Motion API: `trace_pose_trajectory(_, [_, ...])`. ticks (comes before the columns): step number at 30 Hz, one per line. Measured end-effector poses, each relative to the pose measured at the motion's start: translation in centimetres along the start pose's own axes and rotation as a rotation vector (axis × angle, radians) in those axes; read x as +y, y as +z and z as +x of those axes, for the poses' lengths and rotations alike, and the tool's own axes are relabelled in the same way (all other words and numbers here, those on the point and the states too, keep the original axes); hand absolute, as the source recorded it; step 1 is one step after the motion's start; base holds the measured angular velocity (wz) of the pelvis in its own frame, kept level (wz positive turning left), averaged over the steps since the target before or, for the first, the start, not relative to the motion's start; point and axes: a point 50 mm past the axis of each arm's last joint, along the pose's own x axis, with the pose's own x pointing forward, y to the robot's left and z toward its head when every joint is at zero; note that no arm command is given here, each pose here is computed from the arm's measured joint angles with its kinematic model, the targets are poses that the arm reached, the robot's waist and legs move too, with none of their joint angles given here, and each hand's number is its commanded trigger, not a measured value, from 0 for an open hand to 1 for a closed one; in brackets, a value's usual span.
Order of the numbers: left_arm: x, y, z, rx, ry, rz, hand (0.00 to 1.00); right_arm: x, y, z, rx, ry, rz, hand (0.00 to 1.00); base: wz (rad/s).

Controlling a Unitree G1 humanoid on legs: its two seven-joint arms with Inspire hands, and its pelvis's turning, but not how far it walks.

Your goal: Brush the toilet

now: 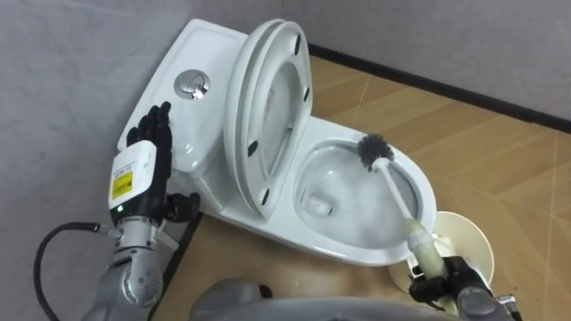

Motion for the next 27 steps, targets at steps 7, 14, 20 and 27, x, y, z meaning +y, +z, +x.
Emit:
trace_pose_trajectory(7, [-0.1, -0.9, 1.2, 0.023, -0.053, 0.103, 0.00, -0.8, -0.3, 0.1, 0.021, 0.029, -0.162, 1.00, -0.12])
trace_pose_trajectory(14, [0.8, -2.0, 2.8, 0.039, -0.052, 0.174, 0.00, -2.8, 0.0, 0.3, 0.000, -0.014, -0.292, 1.00, -0.13])
trace_pose_trajectory(20, [1.2, -2.5, 3.6, 0.049, -0.057, 0.205, 0.00, -4.1, 1.2, 0.4, -0.045, -0.054, -0.391, 1.00, -0.07])
trace_pose_trajectory(27, [1.4, -3.1, 4.3, 0.063, -0.065, 0.257, 0.00, -3.7, 1.4, 0.4, -0.041, -0.034, -0.615, 1.00, -0.04])
